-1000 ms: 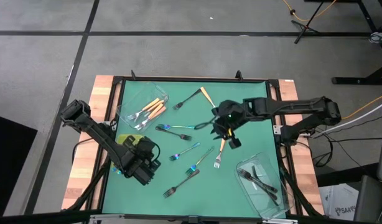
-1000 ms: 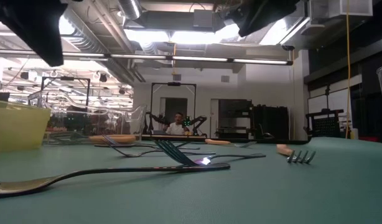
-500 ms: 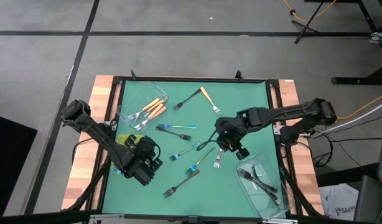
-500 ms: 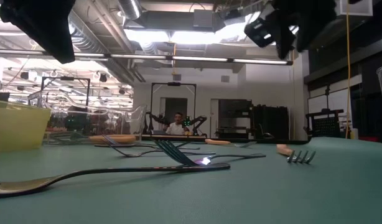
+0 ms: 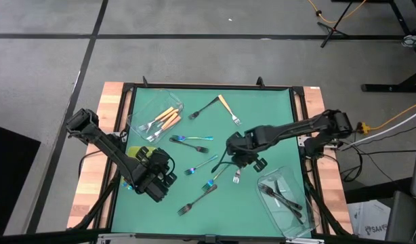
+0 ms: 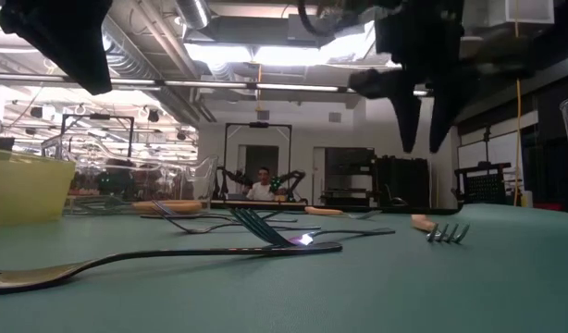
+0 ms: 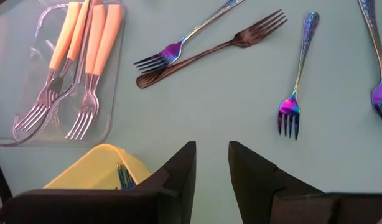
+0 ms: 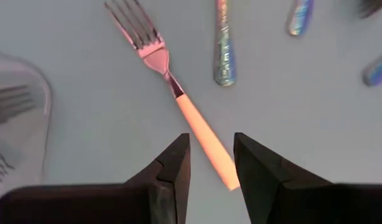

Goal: Sort silverware by color (type)
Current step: Put the orange fork in the top transparent bin

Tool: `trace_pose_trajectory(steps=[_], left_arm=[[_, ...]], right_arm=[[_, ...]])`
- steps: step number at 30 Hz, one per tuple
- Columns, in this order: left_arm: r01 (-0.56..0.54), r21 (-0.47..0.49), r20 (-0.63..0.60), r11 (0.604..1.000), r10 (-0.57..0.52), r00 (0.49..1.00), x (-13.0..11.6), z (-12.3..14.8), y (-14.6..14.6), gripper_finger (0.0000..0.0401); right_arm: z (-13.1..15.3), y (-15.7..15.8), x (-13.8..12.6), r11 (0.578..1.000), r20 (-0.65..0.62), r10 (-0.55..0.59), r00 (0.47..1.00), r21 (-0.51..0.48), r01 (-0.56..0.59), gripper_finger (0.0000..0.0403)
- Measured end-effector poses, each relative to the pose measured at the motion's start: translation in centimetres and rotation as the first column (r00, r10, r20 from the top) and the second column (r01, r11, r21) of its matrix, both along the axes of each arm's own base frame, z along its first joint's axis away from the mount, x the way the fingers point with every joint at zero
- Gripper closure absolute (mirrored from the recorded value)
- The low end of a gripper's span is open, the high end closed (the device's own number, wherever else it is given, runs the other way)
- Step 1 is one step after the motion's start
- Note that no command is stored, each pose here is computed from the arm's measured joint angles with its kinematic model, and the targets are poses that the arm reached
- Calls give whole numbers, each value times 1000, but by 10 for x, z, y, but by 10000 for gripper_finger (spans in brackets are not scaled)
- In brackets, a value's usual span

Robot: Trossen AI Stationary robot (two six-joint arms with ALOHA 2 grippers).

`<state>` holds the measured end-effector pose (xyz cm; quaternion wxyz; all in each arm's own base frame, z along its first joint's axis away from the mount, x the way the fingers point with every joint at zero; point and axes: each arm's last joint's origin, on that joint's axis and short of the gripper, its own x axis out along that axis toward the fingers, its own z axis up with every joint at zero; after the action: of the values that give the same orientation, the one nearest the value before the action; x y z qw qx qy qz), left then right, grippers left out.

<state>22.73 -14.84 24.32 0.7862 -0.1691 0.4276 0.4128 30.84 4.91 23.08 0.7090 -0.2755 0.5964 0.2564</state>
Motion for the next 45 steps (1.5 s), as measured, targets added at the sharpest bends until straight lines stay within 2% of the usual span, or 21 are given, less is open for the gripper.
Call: trace_pose_trajectory(steps=[4,9,22,26,33,45], left_arm=[[0,-1,2,1000,0,1000,0,0,0,313],[1,-1,2,1000,-1,1000,0,0,0,313],[3,27,22,1000,-4,1000,1,0,1,313],[4,31,24,1000,-4,1000,1,0,1,313],[4,41,32,999,-5,999,1,1,1,313],[4,41,32,999,-5,999,1,1,1,313]], right_arm=[[-16,1,5,998,-62,55,997,-22,-56,290],[-34,0,12,988,-122,106,987,-95,-118,290],[-66,-2,19,973,-224,104,969,-181,-146,290],[-76,-4,14,955,-254,135,958,-225,-194,290],[-90,-5,10,952,-231,137,963,-239,-193,290],[-99,-6,3,951,-229,137,964,-241,-192,291]])
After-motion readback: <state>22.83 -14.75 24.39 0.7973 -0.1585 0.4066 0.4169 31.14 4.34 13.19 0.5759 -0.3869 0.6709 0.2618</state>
